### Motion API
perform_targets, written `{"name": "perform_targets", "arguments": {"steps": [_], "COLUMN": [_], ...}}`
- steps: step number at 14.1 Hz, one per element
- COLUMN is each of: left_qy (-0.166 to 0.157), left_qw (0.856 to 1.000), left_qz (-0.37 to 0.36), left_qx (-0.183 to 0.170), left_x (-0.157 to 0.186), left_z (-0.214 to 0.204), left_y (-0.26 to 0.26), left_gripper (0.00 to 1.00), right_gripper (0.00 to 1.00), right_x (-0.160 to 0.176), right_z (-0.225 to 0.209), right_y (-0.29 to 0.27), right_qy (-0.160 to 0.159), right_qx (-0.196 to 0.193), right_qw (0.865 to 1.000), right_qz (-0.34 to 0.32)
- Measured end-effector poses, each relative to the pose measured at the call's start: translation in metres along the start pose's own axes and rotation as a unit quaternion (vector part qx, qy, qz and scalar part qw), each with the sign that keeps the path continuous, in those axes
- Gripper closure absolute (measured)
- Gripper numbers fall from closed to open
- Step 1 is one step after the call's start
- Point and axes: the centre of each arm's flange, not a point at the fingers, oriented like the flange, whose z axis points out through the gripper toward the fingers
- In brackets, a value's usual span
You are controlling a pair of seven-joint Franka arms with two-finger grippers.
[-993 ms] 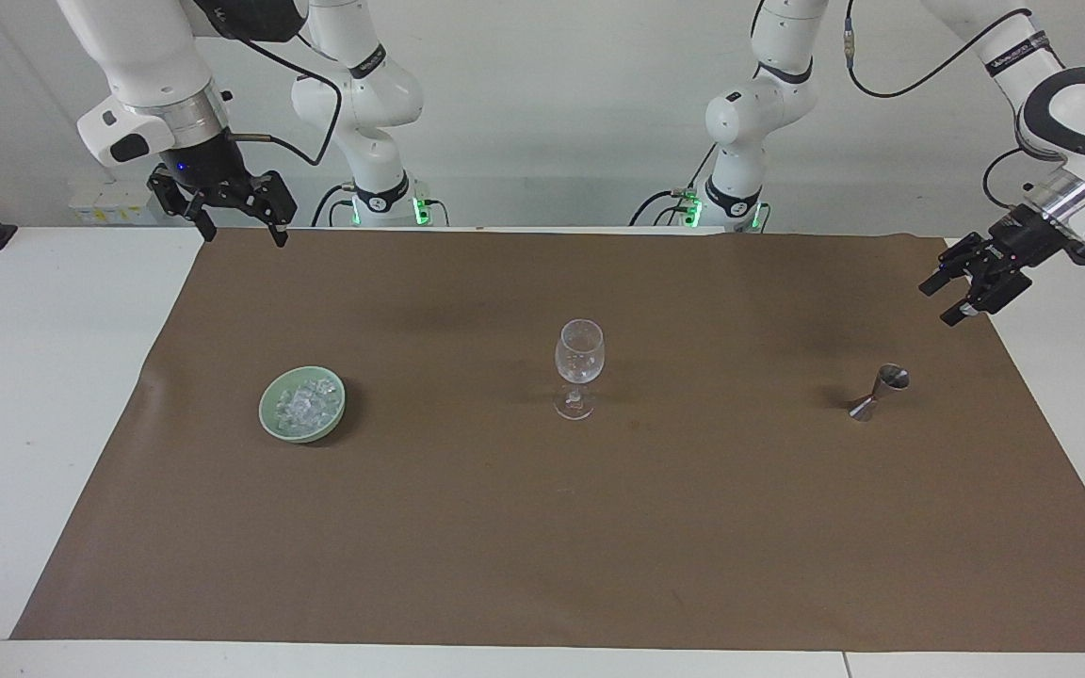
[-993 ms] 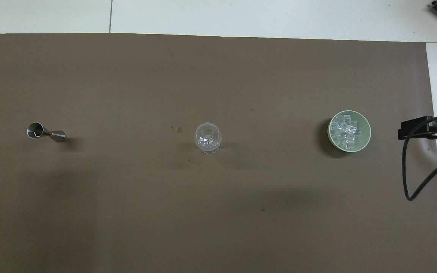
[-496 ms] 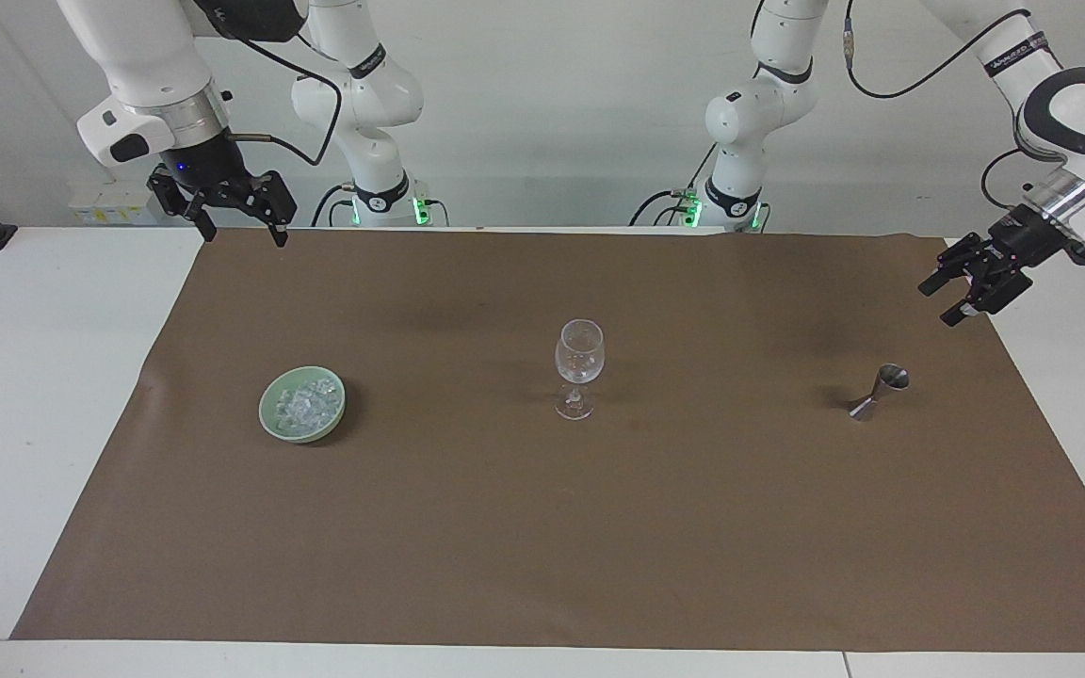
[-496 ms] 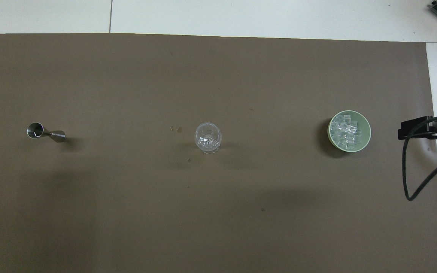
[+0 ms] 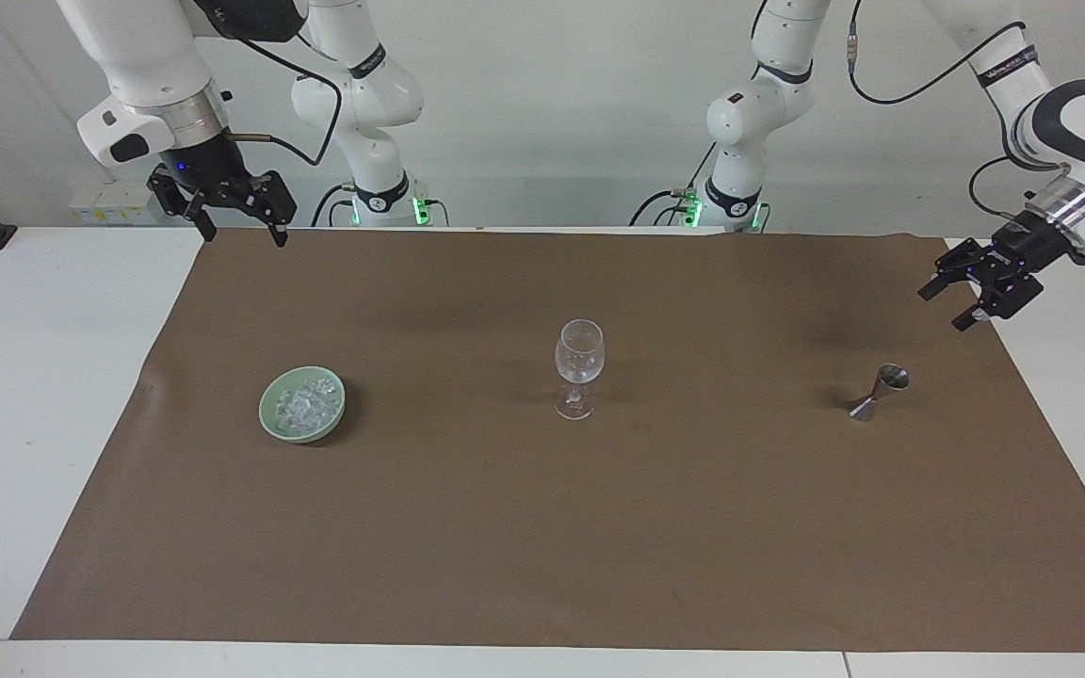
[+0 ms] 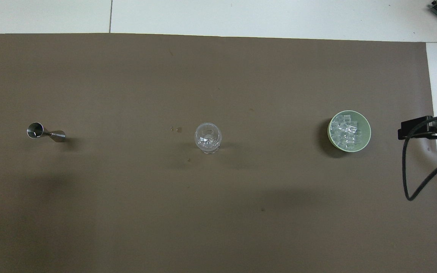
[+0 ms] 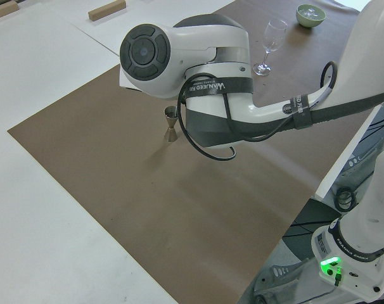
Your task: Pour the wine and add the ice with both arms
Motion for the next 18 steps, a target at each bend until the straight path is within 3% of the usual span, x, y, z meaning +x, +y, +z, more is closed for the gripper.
{"name": "perform_targets", "arguments": {"steps": [7, 18], "left_qy": [-0.022, -0.074], "left_qw": [0.996, 0.973], "left_qz": [-0.081, -0.213], "left_qx": [-0.030, -0.052], "left_x": [0.042, 0.117], "left_z": [0.010, 0.047], "left_y": [-0.015, -0.054], "left_gripper": [0.00, 0.00], "right_gripper": [0.00, 0.00], "right_x": [0.000, 0.000], "right_z": [0.000, 0.000], "right_y": [0.000, 0.000], "right_qy": [0.000, 0.000], "right_qx": [0.000, 0.000], "right_qw": [1.000, 1.000], "right_qz": [0.000, 0.000]}}
